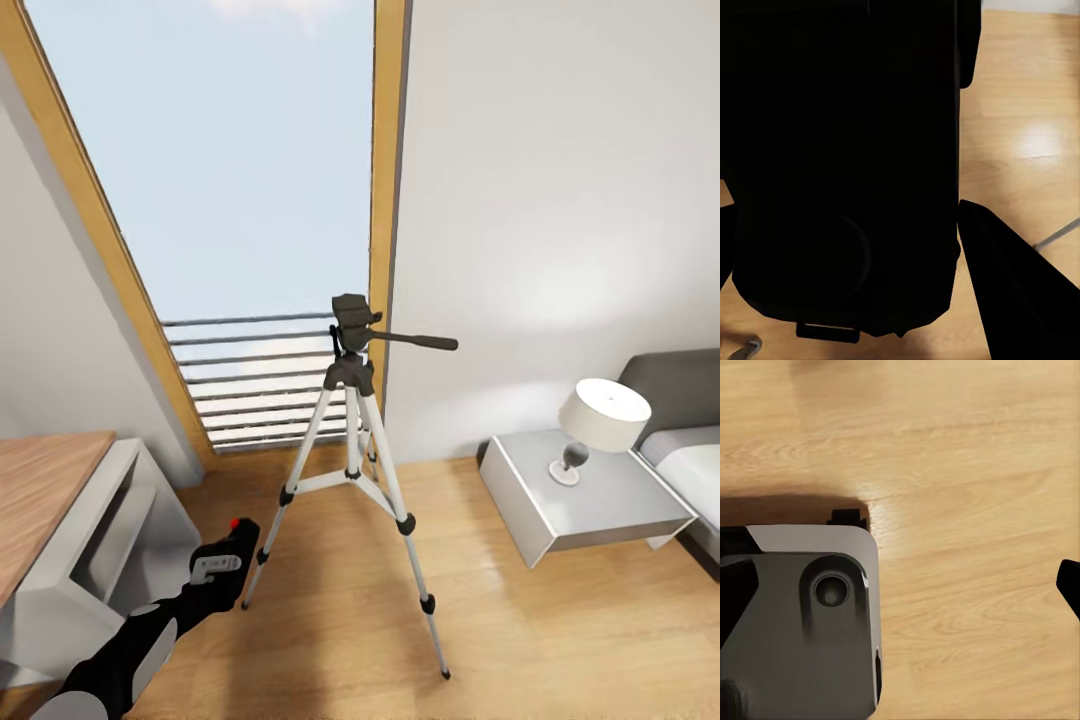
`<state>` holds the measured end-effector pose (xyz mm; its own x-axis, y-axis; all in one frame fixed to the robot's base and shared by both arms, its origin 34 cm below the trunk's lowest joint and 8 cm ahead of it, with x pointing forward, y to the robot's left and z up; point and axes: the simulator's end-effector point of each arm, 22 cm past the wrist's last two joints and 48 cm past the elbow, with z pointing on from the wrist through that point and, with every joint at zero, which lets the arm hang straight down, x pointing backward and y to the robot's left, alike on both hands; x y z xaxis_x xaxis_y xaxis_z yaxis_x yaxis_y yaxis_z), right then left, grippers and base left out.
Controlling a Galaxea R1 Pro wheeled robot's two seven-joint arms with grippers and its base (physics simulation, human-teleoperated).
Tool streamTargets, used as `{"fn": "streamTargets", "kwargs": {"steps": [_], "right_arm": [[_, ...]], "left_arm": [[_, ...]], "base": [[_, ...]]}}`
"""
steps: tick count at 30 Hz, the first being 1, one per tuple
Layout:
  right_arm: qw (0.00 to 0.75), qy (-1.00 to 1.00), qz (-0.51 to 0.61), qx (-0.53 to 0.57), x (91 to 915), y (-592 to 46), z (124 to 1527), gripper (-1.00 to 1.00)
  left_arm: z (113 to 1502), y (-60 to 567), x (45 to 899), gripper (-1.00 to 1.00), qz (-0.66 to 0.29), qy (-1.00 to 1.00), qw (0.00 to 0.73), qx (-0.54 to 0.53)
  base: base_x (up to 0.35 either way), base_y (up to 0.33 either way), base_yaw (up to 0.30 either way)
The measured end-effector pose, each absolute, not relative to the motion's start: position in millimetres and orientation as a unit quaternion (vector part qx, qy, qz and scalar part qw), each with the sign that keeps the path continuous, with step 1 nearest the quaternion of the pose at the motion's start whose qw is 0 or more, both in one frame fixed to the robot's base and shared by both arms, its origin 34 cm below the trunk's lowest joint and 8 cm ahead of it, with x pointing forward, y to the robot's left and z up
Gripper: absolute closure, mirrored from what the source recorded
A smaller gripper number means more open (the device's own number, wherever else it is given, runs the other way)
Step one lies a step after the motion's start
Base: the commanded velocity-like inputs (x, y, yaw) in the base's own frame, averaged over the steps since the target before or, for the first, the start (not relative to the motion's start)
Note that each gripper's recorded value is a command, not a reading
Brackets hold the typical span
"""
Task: Attach the digital camera to the camera tripod in the bedroom.
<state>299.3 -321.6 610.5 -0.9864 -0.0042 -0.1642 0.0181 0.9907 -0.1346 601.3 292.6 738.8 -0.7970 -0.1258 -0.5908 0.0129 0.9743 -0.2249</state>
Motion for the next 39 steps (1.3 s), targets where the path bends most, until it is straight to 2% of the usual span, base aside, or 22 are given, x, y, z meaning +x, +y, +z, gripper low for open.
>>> {"fn": "streamTargets", "kwargs": {"steps": [39], "right_arm": [[0.051, 0.996, -0.068, 0.001, 274, -322, 599, -1.00]], "left_arm": [[708, 293, 584, 1.00, -0.108, 0.951, 0.288, -0.033]], "base": [[0.000, 0.000, 0.000]]}}
